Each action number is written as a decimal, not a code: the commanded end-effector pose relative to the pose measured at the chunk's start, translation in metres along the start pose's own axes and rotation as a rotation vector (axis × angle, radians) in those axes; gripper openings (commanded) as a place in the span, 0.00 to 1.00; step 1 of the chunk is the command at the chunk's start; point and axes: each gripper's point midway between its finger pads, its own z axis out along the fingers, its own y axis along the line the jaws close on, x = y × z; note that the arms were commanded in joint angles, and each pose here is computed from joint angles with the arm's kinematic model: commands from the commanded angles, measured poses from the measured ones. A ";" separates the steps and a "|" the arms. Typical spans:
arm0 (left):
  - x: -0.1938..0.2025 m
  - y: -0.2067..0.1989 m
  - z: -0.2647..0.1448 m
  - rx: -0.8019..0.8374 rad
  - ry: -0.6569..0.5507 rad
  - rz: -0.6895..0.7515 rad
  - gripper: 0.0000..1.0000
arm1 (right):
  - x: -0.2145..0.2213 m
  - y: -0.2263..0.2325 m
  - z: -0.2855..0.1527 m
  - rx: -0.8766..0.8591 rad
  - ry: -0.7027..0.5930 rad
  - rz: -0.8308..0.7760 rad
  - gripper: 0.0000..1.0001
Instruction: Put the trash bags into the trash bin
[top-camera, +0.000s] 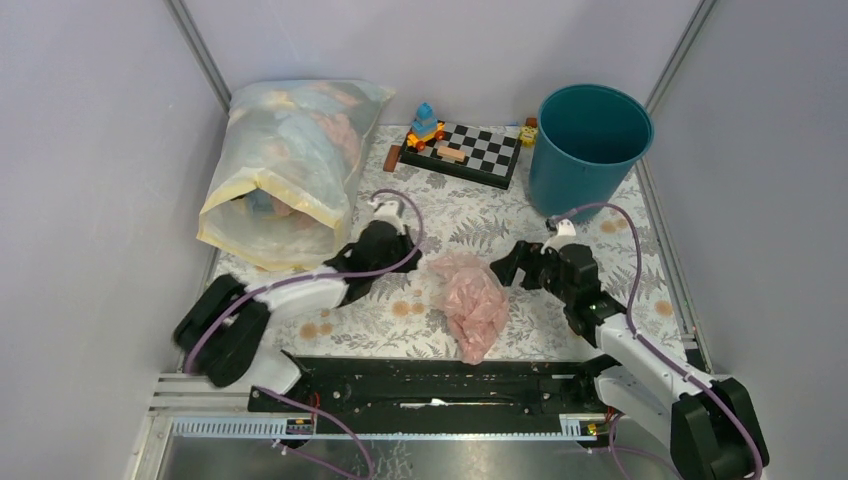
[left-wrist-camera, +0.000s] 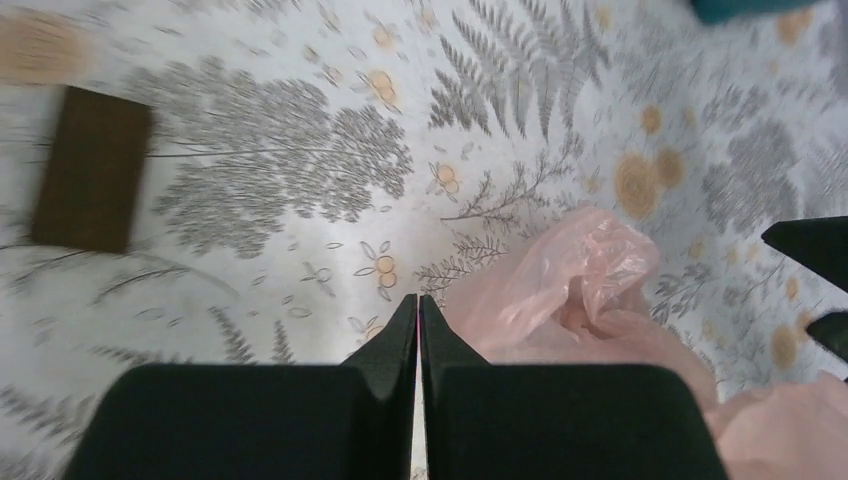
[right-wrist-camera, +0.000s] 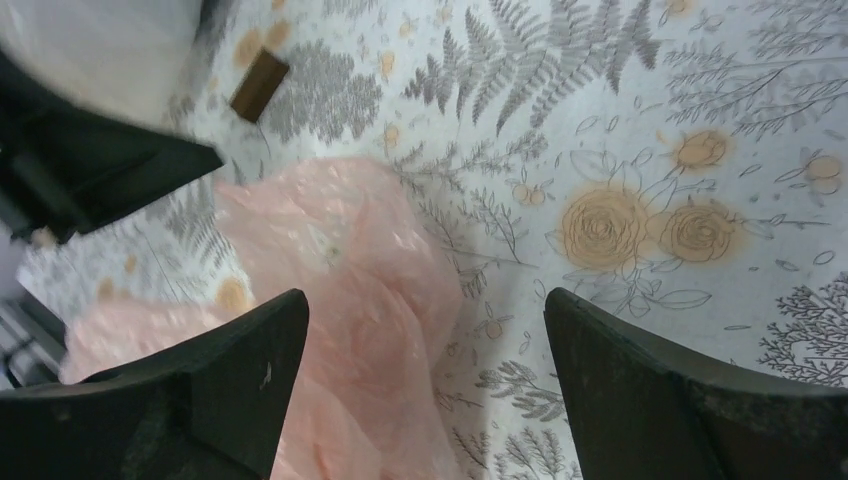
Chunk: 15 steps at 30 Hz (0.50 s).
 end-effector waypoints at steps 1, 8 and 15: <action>-0.063 0.002 -0.043 -0.009 -0.325 -0.060 0.00 | -0.051 0.018 -0.011 0.082 -0.042 0.162 0.96; -0.065 -0.014 -0.057 0.107 -0.373 -0.085 0.00 | -0.085 0.074 -0.036 -0.006 0.047 0.355 0.92; -0.052 -0.031 -0.041 0.185 -0.279 -0.043 0.24 | -0.069 0.057 -0.045 0.272 0.024 0.600 1.00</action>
